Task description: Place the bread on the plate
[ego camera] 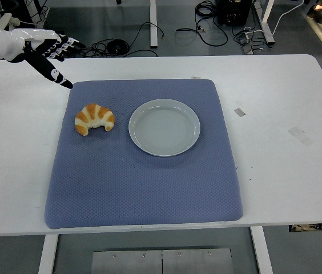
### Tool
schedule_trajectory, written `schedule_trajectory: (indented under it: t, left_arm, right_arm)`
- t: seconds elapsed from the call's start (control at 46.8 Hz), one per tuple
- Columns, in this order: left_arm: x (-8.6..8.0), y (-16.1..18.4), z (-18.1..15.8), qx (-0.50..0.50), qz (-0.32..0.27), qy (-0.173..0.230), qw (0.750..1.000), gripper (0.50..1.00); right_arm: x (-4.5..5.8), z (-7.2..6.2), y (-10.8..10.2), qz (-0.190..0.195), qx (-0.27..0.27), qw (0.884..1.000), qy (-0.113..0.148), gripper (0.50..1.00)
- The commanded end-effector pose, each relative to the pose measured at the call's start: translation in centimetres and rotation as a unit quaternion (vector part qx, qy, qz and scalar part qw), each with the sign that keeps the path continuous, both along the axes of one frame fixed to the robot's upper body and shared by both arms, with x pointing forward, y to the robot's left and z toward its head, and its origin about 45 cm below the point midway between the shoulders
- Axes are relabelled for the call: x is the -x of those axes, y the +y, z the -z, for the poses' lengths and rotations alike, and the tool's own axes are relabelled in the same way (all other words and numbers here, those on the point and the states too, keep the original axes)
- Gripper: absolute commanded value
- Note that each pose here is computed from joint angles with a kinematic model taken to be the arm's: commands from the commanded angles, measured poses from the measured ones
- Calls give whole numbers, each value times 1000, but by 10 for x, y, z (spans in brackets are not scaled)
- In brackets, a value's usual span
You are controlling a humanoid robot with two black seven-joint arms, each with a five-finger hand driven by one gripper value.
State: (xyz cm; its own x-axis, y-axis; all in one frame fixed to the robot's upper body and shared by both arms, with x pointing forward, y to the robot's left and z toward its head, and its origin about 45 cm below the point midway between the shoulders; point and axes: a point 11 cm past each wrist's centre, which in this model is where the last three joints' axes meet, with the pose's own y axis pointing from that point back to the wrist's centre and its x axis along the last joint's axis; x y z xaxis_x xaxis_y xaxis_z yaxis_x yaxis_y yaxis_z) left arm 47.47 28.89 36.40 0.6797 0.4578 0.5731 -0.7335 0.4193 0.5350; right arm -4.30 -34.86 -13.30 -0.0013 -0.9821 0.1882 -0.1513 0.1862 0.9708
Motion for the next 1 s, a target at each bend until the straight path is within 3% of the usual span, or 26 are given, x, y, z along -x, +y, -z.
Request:
schedule_trajectory:
  t: [0.0,0.171,0.299,0.385,0.684,0.833,0.983]
  left_arm:
    - [0,-2,0,6,-1,0,1000,990]
    - [1,0,13,0,-7,5,1000,990]
    - [-4,-5,47,-34,-45,-28,998,989]
    - [-1,-12,60,-50,-40,-27,998,989]
    - [-1,-22,53,-16,-15,-41,999,990]
    - [3,-24,53,43,-20,-12,999,990]
    - [10,-14,75,6,-26,14,1000,989]
  right_arm:
    - [0,0,0,1,0,1000,0,1000]
    - [0,0,0,0,0,1000,0,1000]
    - [0,0,0,1,0,1000,0,1000]
    - [-1,0,0,0,0,1000,0,1000]
    - [0,0,0,0,0,1000,0,1000]
    - [0,0,0,0,0,1000,0,1000]
    - [0,0,0,0,0,1000,0,1000]
